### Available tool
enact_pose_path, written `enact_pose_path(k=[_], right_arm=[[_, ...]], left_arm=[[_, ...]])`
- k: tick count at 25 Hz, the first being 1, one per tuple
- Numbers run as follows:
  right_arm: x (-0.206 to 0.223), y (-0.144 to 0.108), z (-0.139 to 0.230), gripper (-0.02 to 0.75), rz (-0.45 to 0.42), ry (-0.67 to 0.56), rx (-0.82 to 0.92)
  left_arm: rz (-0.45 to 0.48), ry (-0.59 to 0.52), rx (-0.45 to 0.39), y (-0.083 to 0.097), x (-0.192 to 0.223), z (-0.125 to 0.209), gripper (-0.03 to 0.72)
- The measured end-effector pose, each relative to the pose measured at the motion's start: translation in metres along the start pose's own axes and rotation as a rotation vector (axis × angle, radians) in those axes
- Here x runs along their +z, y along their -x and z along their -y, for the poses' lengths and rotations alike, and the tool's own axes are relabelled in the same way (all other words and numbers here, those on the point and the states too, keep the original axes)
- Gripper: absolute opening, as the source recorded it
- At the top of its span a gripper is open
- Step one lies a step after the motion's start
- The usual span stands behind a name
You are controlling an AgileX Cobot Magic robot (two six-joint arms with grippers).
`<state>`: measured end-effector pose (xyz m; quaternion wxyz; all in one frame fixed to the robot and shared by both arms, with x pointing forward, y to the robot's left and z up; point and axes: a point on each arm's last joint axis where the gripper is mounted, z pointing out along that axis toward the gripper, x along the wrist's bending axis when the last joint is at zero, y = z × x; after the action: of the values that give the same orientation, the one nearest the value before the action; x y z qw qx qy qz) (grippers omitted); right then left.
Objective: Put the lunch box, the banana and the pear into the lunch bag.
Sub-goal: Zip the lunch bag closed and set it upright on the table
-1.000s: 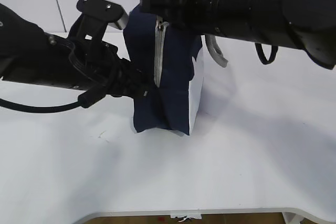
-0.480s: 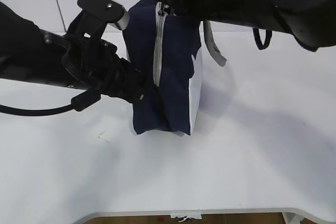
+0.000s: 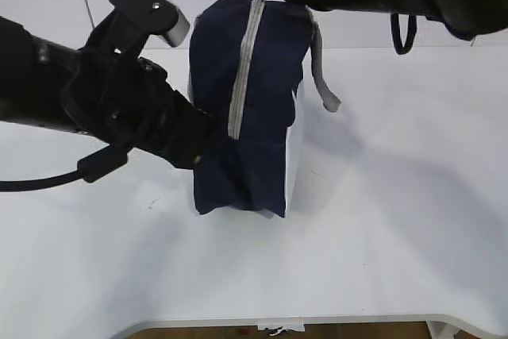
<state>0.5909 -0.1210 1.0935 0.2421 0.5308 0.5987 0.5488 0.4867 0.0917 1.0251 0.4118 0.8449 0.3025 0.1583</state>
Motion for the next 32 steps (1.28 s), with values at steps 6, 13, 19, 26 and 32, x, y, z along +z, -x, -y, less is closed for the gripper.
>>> enact_pose_path(k=[6, 13, 19, 26, 32], right_arm=[[0.024, 0.008, -0.007, 0.001, -0.007, -0.018, 0.011], [0.049, 0.021, -0.008, 0.001, -0.002, -0.045, 0.024], [0.066, 0.038, -0.001, 0.001, 0.006, -0.095, 0.061], [0.068, 0.036, 0.008, 0.001, -0.035, -0.168, 0.065], [0.068, 0.034, 0.011, 0.001, -0.057, -0.199, 0.066]], left_arm=[[0.006, -0.012, 0.055, 0.004, -0.015, 0.008, 0.025], [0.011, -0.035, 0.089, 0.008, -0.026, 0.021, 0.025], [0.023, -0.042, 0.094, 0.011, -0.035, 0.028, 0.025], [0.084, -0.052, 0.042, 0.018, -0.043, 0.028, 0.029], [0.139, -0.041, -0.074, 0.024, -0.045, 0.027, 0.252]])
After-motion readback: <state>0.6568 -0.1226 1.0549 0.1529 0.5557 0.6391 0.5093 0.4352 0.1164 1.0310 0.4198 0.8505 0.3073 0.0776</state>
